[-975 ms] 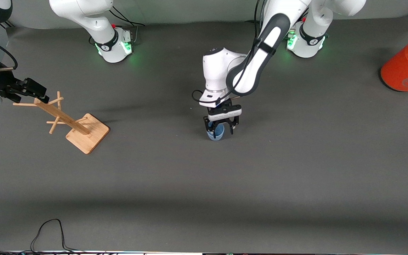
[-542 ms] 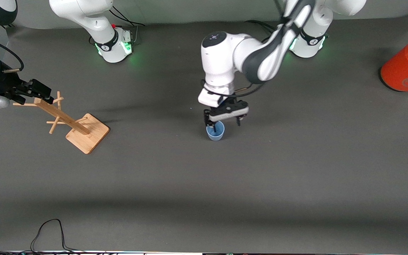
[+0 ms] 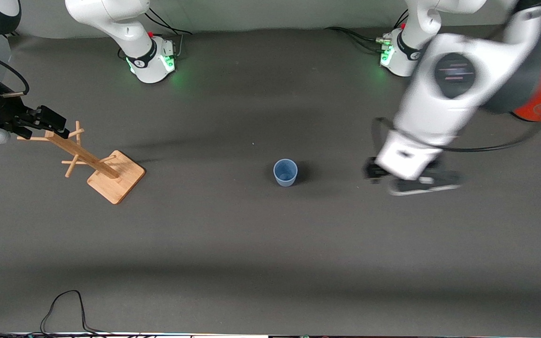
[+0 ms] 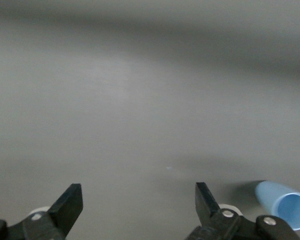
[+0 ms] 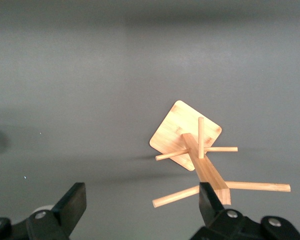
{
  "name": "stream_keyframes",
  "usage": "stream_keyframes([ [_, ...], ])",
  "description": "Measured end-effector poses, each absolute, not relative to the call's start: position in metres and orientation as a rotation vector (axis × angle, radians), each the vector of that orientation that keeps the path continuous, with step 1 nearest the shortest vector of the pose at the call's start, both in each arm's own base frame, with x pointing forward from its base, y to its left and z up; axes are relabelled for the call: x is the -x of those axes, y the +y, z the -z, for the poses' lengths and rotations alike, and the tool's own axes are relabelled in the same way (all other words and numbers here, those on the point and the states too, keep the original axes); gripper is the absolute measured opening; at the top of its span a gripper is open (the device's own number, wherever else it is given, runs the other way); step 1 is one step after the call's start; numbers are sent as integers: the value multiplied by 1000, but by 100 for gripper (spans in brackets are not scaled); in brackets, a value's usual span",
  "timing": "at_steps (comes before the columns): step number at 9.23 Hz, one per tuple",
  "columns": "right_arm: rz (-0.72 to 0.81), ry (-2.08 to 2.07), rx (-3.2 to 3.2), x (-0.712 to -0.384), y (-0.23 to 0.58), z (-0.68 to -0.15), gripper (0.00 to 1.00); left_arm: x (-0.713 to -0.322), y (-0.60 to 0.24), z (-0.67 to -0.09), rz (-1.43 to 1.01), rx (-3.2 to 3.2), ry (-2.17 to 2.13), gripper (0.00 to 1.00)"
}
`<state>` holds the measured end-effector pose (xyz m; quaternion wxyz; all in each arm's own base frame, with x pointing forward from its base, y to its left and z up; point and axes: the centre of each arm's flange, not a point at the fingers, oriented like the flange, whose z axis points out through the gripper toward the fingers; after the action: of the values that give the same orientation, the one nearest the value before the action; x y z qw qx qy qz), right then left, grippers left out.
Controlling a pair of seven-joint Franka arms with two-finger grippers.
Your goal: Rotate and upright cup with both arms
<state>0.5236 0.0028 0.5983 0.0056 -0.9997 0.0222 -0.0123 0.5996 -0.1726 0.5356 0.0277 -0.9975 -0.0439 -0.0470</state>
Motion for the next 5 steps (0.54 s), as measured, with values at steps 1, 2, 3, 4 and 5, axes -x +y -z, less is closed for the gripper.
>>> stream_keyframes([
  [1,38,73,3129,-524,1,-598,100,-597,-122,-548,128,3084,-90,100],
  [2,38,78,3129,-524,0,-598,100,-587,-77,-559,91,3086,-81,100],
  [3,38,80,3129,-524,-1,-598,100,-577,-45,-567,53,3081,-105,100],
  [4,36,81,3129,-524,-1,-598,100,-570,-20,-575,32,3079,-113,100],
  [5,34,82,3129,-524,-2,-597,100,-561,0,-582,22,3079,-114,100],
])
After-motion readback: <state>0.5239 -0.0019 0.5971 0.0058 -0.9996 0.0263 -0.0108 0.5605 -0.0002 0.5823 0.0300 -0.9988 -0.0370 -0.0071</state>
